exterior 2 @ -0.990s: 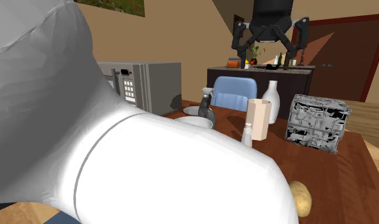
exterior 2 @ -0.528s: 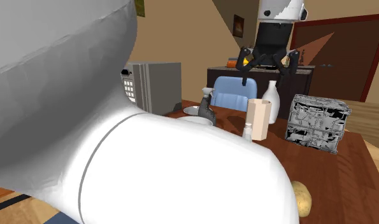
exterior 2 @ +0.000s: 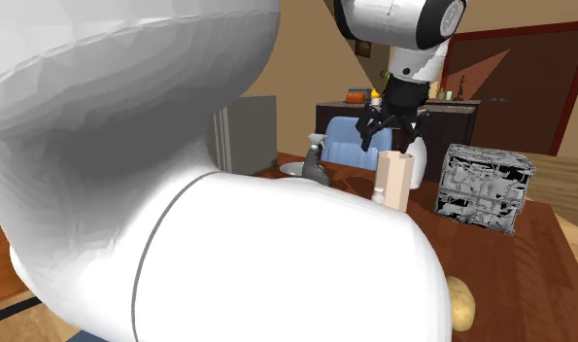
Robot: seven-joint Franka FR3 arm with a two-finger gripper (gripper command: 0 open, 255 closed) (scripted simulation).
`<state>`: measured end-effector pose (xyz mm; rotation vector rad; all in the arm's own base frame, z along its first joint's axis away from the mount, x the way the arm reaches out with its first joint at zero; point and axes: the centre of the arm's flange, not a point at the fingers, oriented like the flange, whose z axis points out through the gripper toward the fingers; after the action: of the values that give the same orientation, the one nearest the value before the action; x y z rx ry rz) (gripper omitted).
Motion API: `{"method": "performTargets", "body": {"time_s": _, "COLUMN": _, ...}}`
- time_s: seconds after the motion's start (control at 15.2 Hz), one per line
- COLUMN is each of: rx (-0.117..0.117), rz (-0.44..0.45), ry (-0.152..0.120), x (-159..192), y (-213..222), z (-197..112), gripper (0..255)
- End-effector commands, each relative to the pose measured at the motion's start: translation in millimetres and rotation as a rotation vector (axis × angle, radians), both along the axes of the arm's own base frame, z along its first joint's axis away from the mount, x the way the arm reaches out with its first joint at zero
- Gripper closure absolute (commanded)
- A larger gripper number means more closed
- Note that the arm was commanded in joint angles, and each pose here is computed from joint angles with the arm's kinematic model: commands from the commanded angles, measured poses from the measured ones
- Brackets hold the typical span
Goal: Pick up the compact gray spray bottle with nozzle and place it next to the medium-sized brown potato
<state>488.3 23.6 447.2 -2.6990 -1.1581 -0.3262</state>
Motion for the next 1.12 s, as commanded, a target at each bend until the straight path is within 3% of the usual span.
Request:
{"method": "performTargets", "body": {"time_s": 0.0, "rx": 0.022, "rz": 0.077, "ry": -0.019, "x": 15.6, "y": 10.7, "z": -14.7, "gripper": 0}}
{"method": "performTargets", "body": {"time_s": 1.06, "rx": 0.195, "rz": 0.662, "ry": -0.153, "x": 123.3, "y": 148.9, "z": -106.0, "gripper": 0}}
